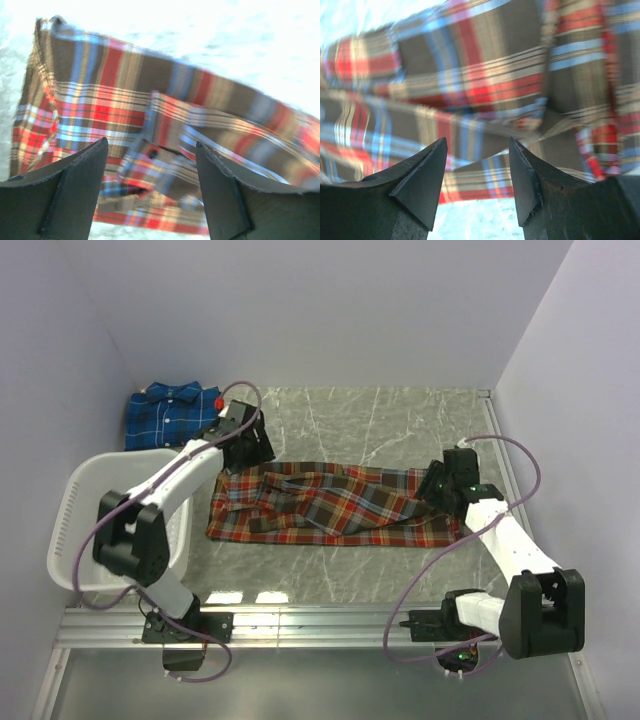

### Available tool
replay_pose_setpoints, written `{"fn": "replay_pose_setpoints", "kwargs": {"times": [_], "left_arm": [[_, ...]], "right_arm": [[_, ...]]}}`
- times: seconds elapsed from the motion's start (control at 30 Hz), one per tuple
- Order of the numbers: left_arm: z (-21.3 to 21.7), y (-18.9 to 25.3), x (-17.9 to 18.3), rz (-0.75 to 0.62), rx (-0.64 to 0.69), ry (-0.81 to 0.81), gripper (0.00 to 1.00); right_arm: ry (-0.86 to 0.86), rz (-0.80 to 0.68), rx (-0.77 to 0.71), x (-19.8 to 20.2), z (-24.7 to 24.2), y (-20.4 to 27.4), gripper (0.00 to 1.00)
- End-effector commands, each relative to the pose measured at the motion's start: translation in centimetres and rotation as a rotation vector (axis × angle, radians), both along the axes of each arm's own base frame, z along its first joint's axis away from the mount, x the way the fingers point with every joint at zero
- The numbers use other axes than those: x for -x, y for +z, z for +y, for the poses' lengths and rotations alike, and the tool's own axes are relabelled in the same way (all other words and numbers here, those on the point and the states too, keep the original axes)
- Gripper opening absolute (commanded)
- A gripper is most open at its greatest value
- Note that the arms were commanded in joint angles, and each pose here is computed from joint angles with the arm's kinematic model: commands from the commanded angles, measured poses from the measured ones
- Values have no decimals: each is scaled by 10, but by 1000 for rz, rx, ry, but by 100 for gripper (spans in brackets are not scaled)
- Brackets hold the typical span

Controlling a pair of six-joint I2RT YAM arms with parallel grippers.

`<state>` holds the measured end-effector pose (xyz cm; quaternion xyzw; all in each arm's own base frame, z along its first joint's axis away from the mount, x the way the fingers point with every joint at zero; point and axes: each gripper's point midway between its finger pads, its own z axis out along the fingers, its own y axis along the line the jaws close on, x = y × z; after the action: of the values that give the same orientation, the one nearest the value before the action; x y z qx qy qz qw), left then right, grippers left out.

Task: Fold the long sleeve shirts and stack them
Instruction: Fold the shirt

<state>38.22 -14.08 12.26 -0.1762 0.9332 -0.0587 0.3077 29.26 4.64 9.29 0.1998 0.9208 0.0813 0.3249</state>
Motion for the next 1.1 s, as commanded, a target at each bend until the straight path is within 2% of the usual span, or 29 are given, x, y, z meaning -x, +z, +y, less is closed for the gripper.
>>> {"fn": "replay_pose_setpoints", "kwargs": {"times": [0.0, 0.17, 0.33, 0.57, 0.77, 1.07], "left_arm": [[-9, 31, 18, -64, 86, -75, 75], [-14, -2, 54, 32, 146, -111, 73], [-19, -14, 66, 53, 188, -132, 73], [-21, -35, 61, 72, 181, -128, 70], [-28, -51, 52, 99, 190, -130, 61], [-24, -68, 57, 147, 160, -108, 60]], "right_arm": [[-58, -17, -93, -2, -2, 1, 60], [-129, 25, -146, 4, -7, -11, 59], [-203, 6, -171, 8, -19, -12, 59], [-217, 22, -202, 12, -19, -20, 59], [-202, 13, -230, 10, -14, -23, 59], [-198, 16, -235, 10, -13, -26, 59]]}}
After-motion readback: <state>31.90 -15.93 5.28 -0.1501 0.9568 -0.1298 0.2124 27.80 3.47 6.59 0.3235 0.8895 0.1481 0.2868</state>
